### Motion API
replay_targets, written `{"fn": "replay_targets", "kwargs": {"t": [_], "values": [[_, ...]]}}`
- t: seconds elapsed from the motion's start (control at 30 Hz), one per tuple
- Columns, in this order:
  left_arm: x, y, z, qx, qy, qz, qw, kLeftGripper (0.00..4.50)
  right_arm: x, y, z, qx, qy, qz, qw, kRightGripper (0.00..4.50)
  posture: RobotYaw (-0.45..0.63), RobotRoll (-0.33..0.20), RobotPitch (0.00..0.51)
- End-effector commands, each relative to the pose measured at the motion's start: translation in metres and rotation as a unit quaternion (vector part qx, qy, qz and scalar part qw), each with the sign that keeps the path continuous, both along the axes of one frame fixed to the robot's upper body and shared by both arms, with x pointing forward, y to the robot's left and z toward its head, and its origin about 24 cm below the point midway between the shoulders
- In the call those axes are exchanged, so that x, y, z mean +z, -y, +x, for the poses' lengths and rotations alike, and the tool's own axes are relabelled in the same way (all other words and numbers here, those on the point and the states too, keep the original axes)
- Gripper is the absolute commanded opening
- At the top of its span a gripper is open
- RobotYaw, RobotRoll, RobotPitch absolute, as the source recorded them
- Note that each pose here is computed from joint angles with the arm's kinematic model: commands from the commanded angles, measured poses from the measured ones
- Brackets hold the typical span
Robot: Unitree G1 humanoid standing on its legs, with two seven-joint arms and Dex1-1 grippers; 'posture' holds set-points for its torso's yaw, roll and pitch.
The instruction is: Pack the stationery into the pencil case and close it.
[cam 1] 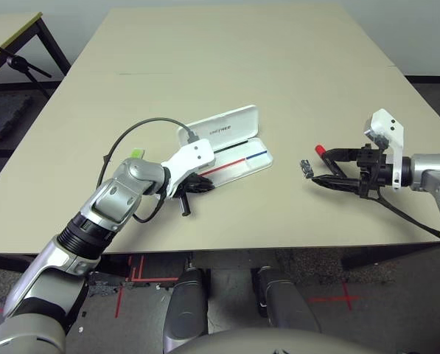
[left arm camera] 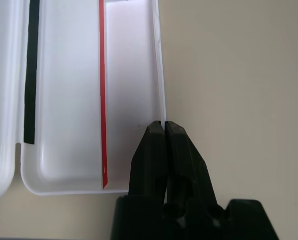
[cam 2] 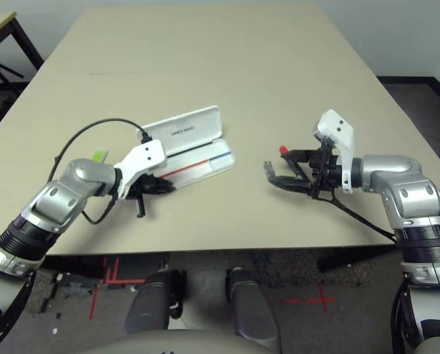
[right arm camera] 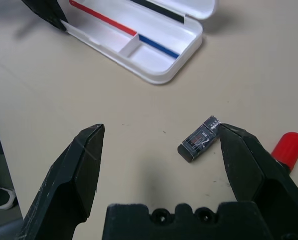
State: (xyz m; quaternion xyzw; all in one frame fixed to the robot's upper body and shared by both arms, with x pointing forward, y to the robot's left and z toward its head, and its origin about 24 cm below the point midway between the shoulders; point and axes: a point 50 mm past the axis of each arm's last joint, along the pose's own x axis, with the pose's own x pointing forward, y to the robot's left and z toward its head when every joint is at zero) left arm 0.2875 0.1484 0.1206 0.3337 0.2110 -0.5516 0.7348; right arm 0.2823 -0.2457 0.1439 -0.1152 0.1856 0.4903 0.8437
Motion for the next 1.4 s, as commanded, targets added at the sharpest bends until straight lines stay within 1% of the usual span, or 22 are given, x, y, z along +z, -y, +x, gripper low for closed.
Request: {"fn": "replay_targets", "kwargs": {"t": [0.03,0.2,0.33,0.7,0.87,0.93,1.03,1.1,1.33,1.37,1.4], "values": [[0.005,0.001,-0.005,-0.073,0.018,0.009,0.997,0.04,-0.004,-0.004,-0.003,0.012,-0.012,-0.002,1.000,4.50,-0.07,0.000,0.128],[0.011,-0.006,-0.007,-0.109,0.031,0.012,0.993,0.04,-0.010,-0.006,-0.004,0.018,-0.028,-0.017,0.999,4.50,-0.06,0.000,0.128],[0.011,-0.007,-0.011,-0.122,0.026,0.008,0.992,0.04,-0.013,-0.006,-0.004,0.027,-0.039,-0.026,0.999,4.50,-0.06,0.000,0.133],[0.003,-0.012,-0.019,-0.119,0.004,0.014,0.993,0.04,-0.016,-0.011,-0.004,0.038,-0.046,-0.029,0.998,4.50,-0.04,0.000,0.140],[-0.001,-0.012,-0.020,-0.111,0.000,0.015,0.994,0.04,-0.016,-0.013,-0.006,0.047,-0.053,-0.023,0.997,4.50,-0.04,0.000,0.140],[-0.002,-0.012,-0.018,-0.101,0.010,0.015,0.995,0.04,-0.016,-0.014,-0.007,0.052,-0.056,-0.020,0.997,4.50,-0.04,0.000,0.140],[-0.002,-0.010,-0.017,-0.094,0.014,0.011,0.995,0.81,-0.016,-0.014,-0.007,0.053,-0.057,-0.020,0.997,4.50,-0.04,0.000,0.139],[-0.002,-0.010,-0.019,-0.094,0.013,0.008,0.995,1.50,-0.016,-0.014,-0.007,0.054,-0.057,-0.021,0.997,4.50,-0.04,0.000,0.139],[0.004,-0.011,-0.029,-0.092,0.007,-0.017,0.996,4.25,-0.016,-0.015,-0.005,0.056,-0.058,-0.022,0.997,4.50,-0.03,0.000,0.135],[0.007,-0.011,-0.031,-0.092,0.008,-0.025,0.995,4.47,-0.016,-0.015,-0.005,0.056,-0.058,-0.022,0.997,4.50,-0.03,0.000,0.135],[0.010,-0.011,-0.032,-0.092,0.009,-0.032,0.995,4.47,-0.015,-0.015,-0.005,0.056,-0.057,-0.022,0.997,4.50,-0.03,0.000,0.135]]}}
